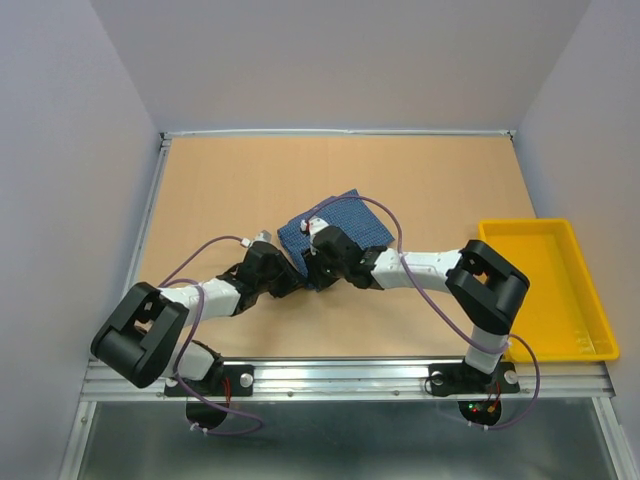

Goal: Fold and stack the long sleeve shirts
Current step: Fold the shirt

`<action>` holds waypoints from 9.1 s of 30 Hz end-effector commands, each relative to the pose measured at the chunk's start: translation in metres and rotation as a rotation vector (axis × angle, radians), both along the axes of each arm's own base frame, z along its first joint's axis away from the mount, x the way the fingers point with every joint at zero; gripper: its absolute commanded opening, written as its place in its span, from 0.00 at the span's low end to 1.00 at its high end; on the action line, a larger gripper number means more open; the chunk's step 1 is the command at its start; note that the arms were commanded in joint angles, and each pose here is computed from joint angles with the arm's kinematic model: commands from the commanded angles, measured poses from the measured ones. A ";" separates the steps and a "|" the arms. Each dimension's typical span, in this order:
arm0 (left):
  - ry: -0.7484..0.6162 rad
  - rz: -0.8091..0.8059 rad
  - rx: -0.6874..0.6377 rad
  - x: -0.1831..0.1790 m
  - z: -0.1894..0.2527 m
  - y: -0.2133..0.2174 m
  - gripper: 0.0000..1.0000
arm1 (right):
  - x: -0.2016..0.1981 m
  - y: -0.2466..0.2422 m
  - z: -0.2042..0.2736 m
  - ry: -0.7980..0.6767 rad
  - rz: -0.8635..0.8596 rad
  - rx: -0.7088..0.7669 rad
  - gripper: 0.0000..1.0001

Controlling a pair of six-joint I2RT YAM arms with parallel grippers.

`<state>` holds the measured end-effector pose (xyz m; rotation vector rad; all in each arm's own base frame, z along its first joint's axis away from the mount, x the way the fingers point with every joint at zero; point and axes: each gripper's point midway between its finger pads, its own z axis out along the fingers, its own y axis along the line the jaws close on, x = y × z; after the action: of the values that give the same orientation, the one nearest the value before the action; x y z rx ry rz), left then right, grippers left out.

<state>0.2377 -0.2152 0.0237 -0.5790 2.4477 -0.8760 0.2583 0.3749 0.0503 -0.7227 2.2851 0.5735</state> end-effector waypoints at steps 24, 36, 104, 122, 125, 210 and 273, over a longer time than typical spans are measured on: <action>-0.141 -0.033 -0.118 0.018 0.041 -0.025 0.22 | 0.005 0.029 0.051 0.007 -0.043 0.167 0.00; -0.085 -0.015 -0.110 0.014 0.025 -0.024 0.22 | 0.001 0.032 0.071 0.021 -0.066 0.243 0.01; 0.051 0.002 -0.071 -0.013 -0.004 -0.011 0.31 | -0.052 0.039 0.034 0.261 0.045 0.355 0.04; 0.038 0.031 0.006 -0.023 0.013 0.011 0.46 | -0.067 0.011 0.033 0.254 0.030 0.343 0.26; 0.032 0.040 0.031 -0.029 0.020 0.020 0.52 | -0.068 0.012 0.043 0.250 0.041 0.364 0.26; -0.489 -0.206 0.824 0.140 0.144 0.012 0.93 | 0.028 -0.140 0.092 0.098 -0.475 0.386 0.69; -0.667 -0.695 0.977 0.001 0.064 -0.103 0.00 | 0.061 -0.169 0.087 0.396 -0.678 0.820 1.00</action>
<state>0.2382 -0.3063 0.0691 0.8915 2.0628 0.1338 0.3056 0.1725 0.0968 0.6660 2.3106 0.9346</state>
